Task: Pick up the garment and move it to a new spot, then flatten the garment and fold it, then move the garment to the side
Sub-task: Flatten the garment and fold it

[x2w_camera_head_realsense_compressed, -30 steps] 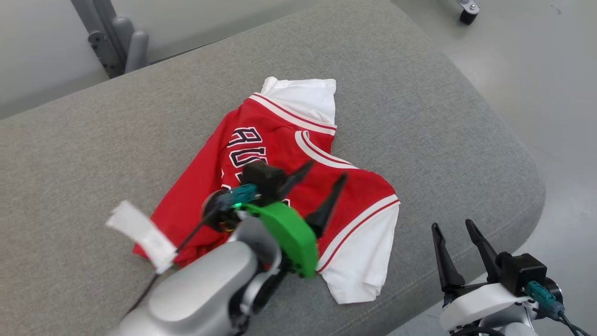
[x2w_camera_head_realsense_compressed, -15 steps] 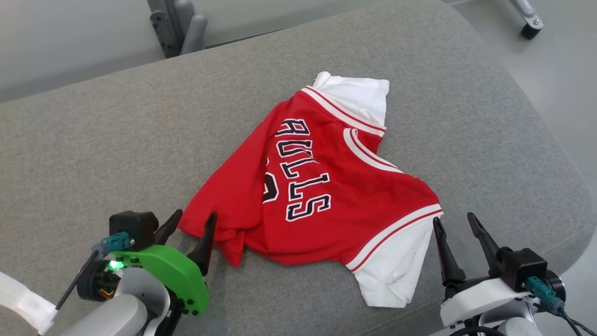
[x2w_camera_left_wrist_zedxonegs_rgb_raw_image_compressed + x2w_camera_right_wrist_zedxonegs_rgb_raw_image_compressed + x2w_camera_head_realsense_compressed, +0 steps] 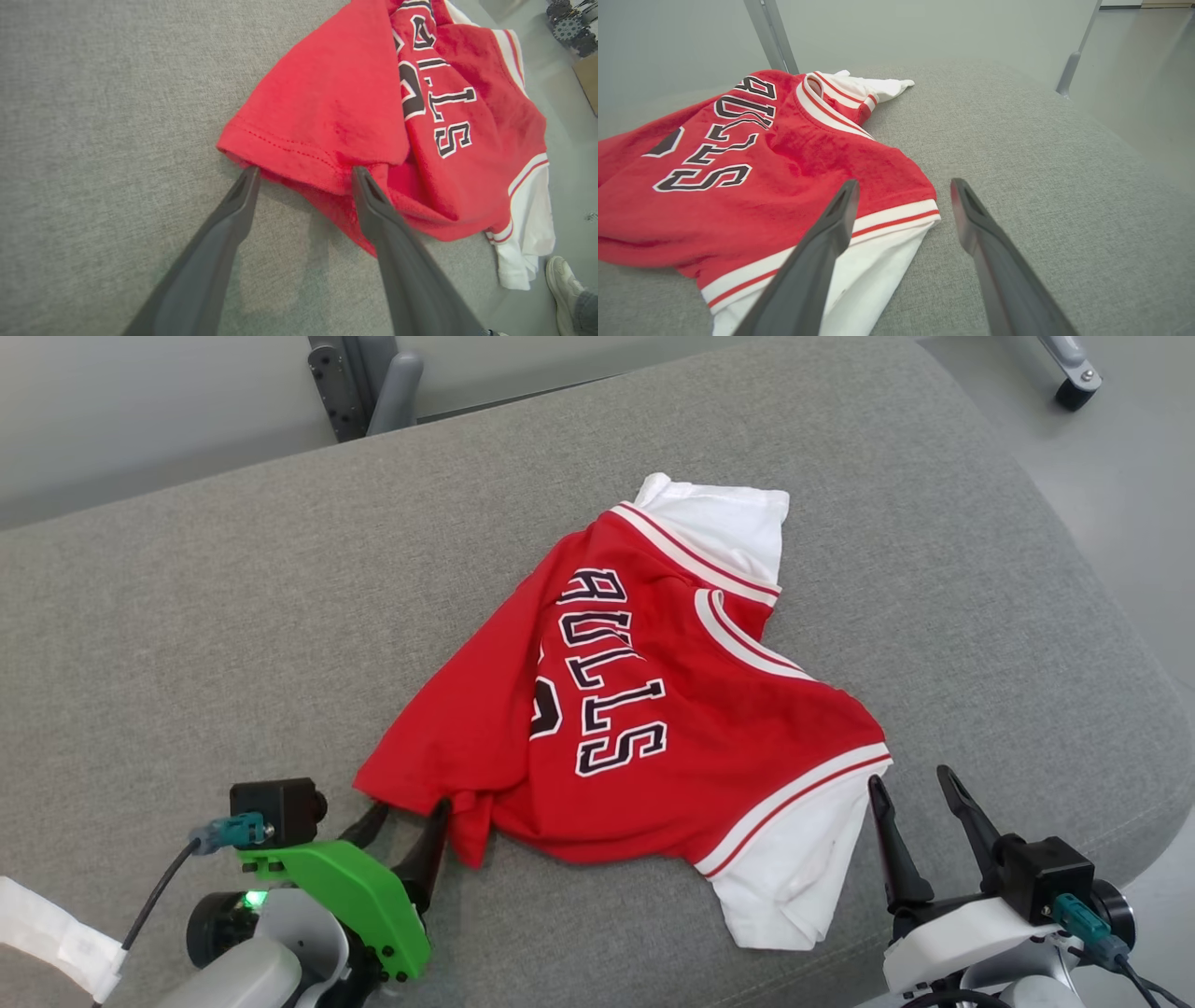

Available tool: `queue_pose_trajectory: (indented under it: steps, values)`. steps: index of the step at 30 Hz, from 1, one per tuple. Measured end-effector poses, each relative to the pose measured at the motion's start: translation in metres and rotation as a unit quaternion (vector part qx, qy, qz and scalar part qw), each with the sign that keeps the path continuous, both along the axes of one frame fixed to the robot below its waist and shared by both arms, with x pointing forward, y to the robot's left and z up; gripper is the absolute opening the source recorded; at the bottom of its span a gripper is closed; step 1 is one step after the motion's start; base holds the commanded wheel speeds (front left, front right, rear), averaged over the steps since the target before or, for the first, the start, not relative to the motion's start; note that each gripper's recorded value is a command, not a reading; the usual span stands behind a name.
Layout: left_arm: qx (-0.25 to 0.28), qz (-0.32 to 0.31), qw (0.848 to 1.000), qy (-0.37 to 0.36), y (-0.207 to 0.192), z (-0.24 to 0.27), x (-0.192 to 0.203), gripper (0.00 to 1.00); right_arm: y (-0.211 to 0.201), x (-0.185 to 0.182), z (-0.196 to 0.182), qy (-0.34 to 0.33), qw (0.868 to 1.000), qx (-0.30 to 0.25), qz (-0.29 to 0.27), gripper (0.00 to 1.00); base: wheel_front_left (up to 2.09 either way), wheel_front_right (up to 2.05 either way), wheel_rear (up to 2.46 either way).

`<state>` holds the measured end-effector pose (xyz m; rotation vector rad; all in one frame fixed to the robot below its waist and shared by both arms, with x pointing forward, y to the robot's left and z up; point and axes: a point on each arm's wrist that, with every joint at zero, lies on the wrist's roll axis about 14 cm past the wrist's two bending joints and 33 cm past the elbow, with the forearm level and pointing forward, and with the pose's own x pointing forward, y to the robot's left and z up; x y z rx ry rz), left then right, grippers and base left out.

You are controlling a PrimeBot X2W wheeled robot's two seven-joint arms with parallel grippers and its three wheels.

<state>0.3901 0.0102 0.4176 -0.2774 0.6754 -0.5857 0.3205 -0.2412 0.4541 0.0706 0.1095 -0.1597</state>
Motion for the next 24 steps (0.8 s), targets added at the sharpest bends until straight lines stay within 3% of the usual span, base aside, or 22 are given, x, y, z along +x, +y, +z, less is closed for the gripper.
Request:
queue_pose_trajectory:
  steps: [6,7,8,15,19,24]
  values:
    - [-0.085,0.014,0.994,0.067,-0.023,0.001,-0.006,1.0,0.0,-0.002,-0.002,0.004,1.0,0.001,-0.002,1.0,0.0,0.0,0.0]
    - [-0.095,0.019,0.993,0.069,-0.025,0.003,-0.003,0.72,-0.001,-0.002,-0.002,0.004,1.0,0.001,-0.002,1.0,0.0,0.0,0.0]
    - [-0.102,0.027,0.992,0.063,-0.024,0.003,0.003,0.0,-0.002,-0.002,-0.001,0.003,1.0,-0.001,-0.004,1.0,0.0,0.0,0.0]
    - [-0.129,0.009,0.992,0.001,-0.024,0.037,0.016,0.0,-0.005,-0.004,0.002,-0.001,1.0,-0.003,-0.008,1.0,0.0,0.0,0.0]
    - [-0.183,0.001,0.981,-0.058,-0.023,0.091,0.018,0.0,-0.002,-0.009,-0.004,0.007,1.0,-0.001,-0.006,1.0,0.0,0.0,0.0]
    - [-0.212,0.004,0.972,-0.106,-0.012,0.134,0.009,0.0,0.006,-0.005,-0.005,0.006,1.0,0.003,0.007,1.0,0.0,0.0,0.0]
